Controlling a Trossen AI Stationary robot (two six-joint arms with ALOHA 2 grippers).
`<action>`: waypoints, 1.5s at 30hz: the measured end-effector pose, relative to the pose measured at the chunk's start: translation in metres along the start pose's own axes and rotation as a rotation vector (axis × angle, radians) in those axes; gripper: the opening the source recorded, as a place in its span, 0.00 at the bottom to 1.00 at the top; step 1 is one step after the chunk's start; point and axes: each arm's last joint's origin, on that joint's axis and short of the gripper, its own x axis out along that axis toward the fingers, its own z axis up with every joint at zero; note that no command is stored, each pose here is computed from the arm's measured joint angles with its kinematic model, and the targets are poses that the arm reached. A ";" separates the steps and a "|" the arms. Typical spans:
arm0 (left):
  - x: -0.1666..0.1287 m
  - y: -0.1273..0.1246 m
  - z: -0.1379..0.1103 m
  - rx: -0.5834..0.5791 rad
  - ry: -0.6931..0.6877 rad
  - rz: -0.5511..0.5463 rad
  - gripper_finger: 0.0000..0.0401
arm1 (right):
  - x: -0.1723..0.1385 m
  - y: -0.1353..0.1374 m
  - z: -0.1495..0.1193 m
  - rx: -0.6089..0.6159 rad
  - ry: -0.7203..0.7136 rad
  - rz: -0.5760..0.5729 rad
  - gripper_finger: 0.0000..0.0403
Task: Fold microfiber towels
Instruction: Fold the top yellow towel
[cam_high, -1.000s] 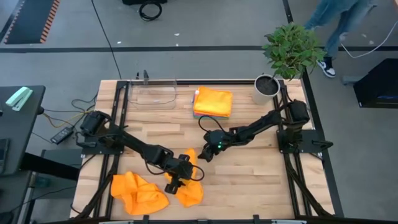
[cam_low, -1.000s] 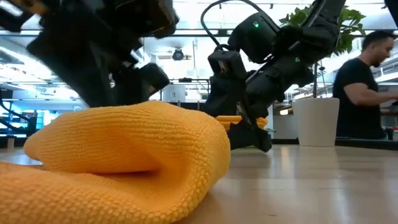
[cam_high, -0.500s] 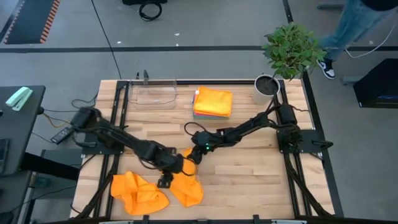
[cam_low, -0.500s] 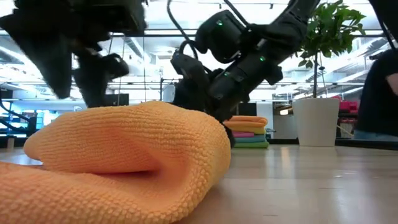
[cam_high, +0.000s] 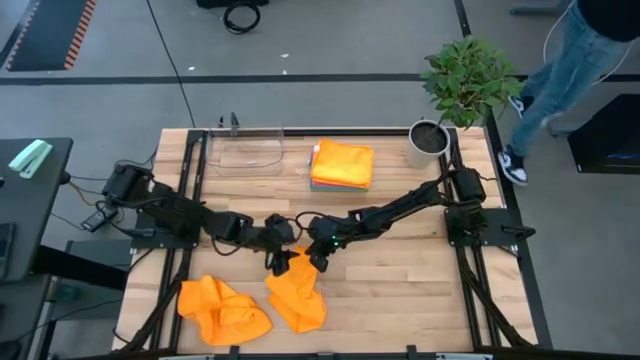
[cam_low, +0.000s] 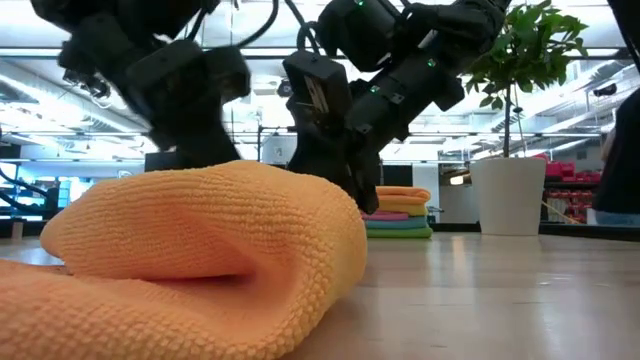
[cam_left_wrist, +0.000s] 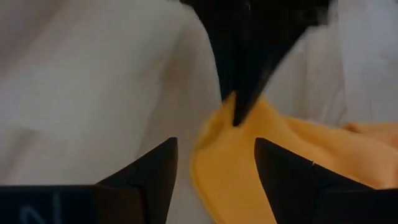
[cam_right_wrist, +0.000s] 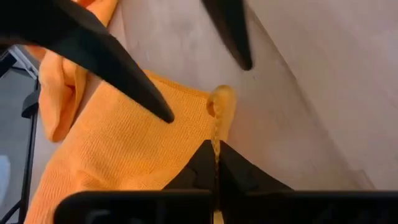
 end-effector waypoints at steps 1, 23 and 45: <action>0.000 0.001 0.003 0.010 -0.018 -0.004 0.56 | 0.000 0.000 0.000 0.007 0.003 -0.002 0.02; 0.000 0.003 0.008 0.193 -0.030 -0.012 0.45 | 0.000 0.005 0.003 -0.011 -0.037 0.040 0.01; -0.039 -0.031 0.041 0.017 0.323 -0.382 0.02 | -0.029 0.010 0.021 -0.056 0.037 0.171 0.32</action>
